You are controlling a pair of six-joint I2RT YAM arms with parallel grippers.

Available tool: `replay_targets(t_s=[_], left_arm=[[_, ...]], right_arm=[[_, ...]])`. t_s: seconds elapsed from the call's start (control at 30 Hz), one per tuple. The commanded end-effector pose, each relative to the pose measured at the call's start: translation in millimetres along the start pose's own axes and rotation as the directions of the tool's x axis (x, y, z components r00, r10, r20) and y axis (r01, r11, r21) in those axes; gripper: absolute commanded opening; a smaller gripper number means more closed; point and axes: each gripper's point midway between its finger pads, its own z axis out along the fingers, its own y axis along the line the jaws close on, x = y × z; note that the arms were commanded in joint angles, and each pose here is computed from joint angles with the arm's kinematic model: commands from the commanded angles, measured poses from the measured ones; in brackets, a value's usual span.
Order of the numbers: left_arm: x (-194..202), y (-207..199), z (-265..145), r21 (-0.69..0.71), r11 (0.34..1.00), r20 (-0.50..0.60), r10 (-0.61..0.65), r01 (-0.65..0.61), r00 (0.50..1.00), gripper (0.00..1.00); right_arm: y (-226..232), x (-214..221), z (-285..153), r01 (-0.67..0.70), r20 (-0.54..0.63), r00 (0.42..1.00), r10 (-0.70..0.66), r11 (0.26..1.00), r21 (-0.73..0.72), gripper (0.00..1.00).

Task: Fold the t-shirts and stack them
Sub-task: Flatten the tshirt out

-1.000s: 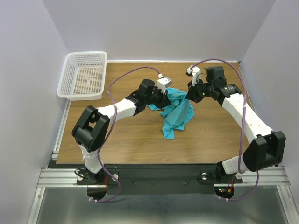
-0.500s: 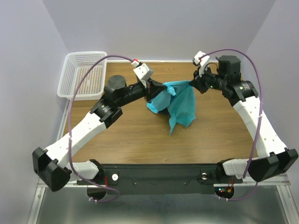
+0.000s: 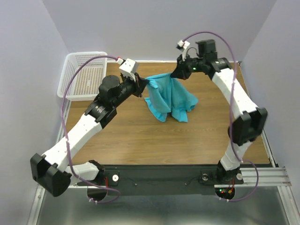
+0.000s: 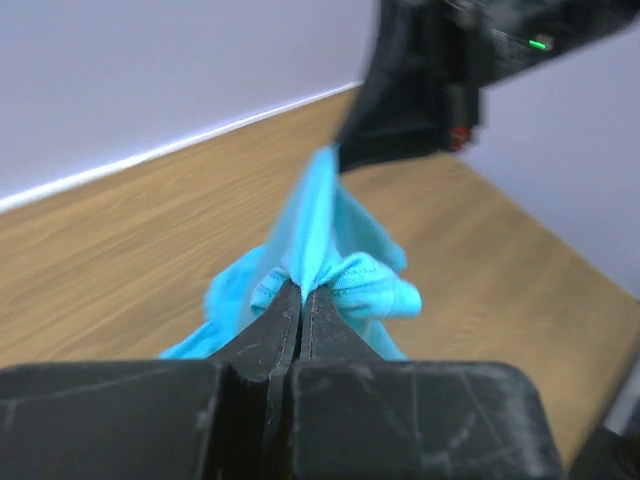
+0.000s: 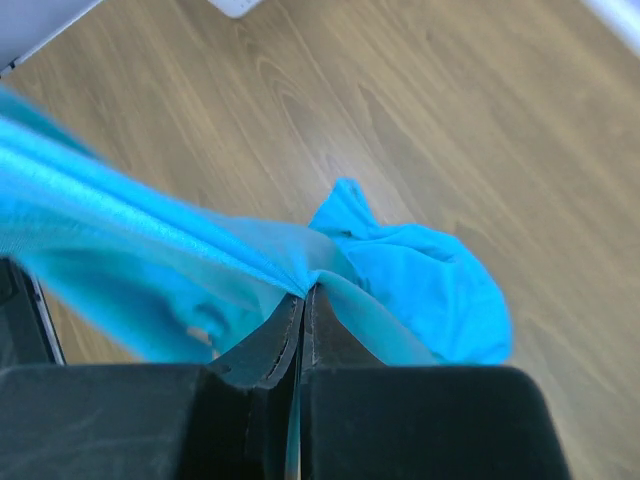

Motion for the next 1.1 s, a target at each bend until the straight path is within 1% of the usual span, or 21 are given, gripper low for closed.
replay_targets(t_s=[0.0, 0.03, 0.1, 0.13, 0.2, 0.23, 0.3, 0.33, 0.4, 0.43, 0.57, 0.63, 0.73, 0.83, 0.87, 0.9, 0.93, 0.97, 1.0, 1.03, 1.07], left_arm=[[24, 93, 16, -0.305, 0.952, -0.037, -0.052, 0.038, 0.998, 0.00], [24, 118, 16, -0.358, 0.932, -0.031, -0.069, 0.053, 0.997, 0.00], [33, 138, 24, -0.392, 0.919, -0.049, -0.077, 0.051, 0.996, 0.00], [40, 151, 34, -0.404, 0.914, -0.065, -0.075, 0.042, 0.995, 0.00], [46, 157, 46, -0.392, 0.919, -0.083, -0.072, 0.034, 0.994, 0.00], [51, 165, 57, -0.396, 0.918, -0.099, -0.072, 0.027, 0.992, 0.00], [55, 171, 68, -0.398, 0.917, -0.122, -0.060, 0.006, 0.991, 0.00], [58, 177, 78, -0.402, 0.915, -0.138, -0.059, -0.002, 0.989, 0.00], [57, 183, 86, -0.411, 0.911, -0.150, -0.042, -0.024, 0.988, 0.00], [53, 187, 93, -0.412, 0.910, -0.149, -0.034, -0.031, 0.988, 0.00], [44, 189, 104, -0.395, 0.918, -0.145, -0.017, -0.043, 0.989, 0.00], [38, 188, 107, -0.383, 0.923, -0.141, -0.015, -0.040, 0.990, 0.00], [45, 187, 106, -0.382, 0.924, -0.162, -0.052, -0.014, 0.985, 0.00], [57, 189, 97, -0.409, 0.912, -0.174, -0.114, 0.034, 0.978, 0.00], [62, 191, 92, -0.430, 0.899, -0.165, -0.170, 0.085, 0.971, 0.00], [63, 190, 87, -0.436, 0.893, -0.156, -0.200, 0.114, 0.967, 0.00], [77, 191, 81, -0.451, 0.883, -0.171, -0.233, 0.134, 0.957, 0.00], [82, 191, 77, -0.468, 0.867, -0.158, -0.274, 0.172, 0.949, 0.00], [91, 190, 70, -0.479, 0.858, -0.165, -0.295, 0.185, 0.941, 0.00], [96, 191, 67, -0.489, 0.850, -0.164, -0.313, 0.198, 0.936, 0.00], [100, 191, 65, -0.494, 0.844, -0.165, -0.327, 0.209, 0.930, 0.00]], right_arm=[[-37, 17, 32, -0.102, -0.038, 0.994, 0.104, 0.994, 0.040, 0.01], [-52, 23, 46, -0.117, -0.048, 0.992, 0.120, 0.991, 0.062, 0.01], [-67, 30, 60, -0.142, -0.060, 0.987, 0.147, 0.986, 0.091, 0.01], [-81, 35, 70, -0.146, -0.069, 0.985, 0.156, 0.981, 0.131, 0.02], [-98, 38, 77, -0.149, -0.070, 0.984, 0.164, 0.971, 0.185, 0.01], [-113, 39, 77, -0.138, -0.071, 0.984, 0.162, 0.956, 0.258, 0.01], [-133, 40, 77, -0.143, -0.058, 0.983, 0.173, 0.927, 0.347, 0.01], [-148, 35, 72, -0.147, -0.029, 0.984, 0.175, 0.893, 0.425, 0.01], [-153, 31, 66, -0.149, -0.004, 0.985, 0.170, 0.873, 0.465, 0.00], [-155, 24, 64, -0.146, 0.024, 0.988, 0.153, 0.871, 0.469, 0.01], [-135, 14, 68, -0.126, 0.042, 0.992, 0.119, 0.920, 0.371, 0.01], [-131, 14, 70, -0.128, 0.043, 0.992, 0.120, 0.930, 0.344, 0.01], [-136, 14, 74, -0.132, 0.049, 0.991, 0.123, 0.926, 0.353, 0.02], [-146, 10, 76, -0.152, 0.067, 0.988, 0.137, 0.909, 0.388, 0.06], [-152, 9, 78, -0.169, 0.080, 0.986, 0.149, 0.895, 0.413, 0.14], [-156, 7, 77, -0.178, 0.088, 0.984, 0.155, 0.885, 0.430, 0.19], [-161, 7, 75, -0.182, 0.093, 0.983, 0.157, 0.873, 0.453, 0.24], [-161, 6, 73, -0.181, 0.095, 0.983, 0.155, 0.868, 0.462, 0.40], [-161, 6, 70, -0.177, 0.093, 0.984, 0.151, 0.867, 0.466, 0.46], [-157, 6, 67, -0.155, 0.080, 0.988, 0.133, 0.872, 0.464, 0.56], [-146, 10, 61, -0.140, 0.061, 0.990, 0.126, 0.885, 0.444, 0.59]])
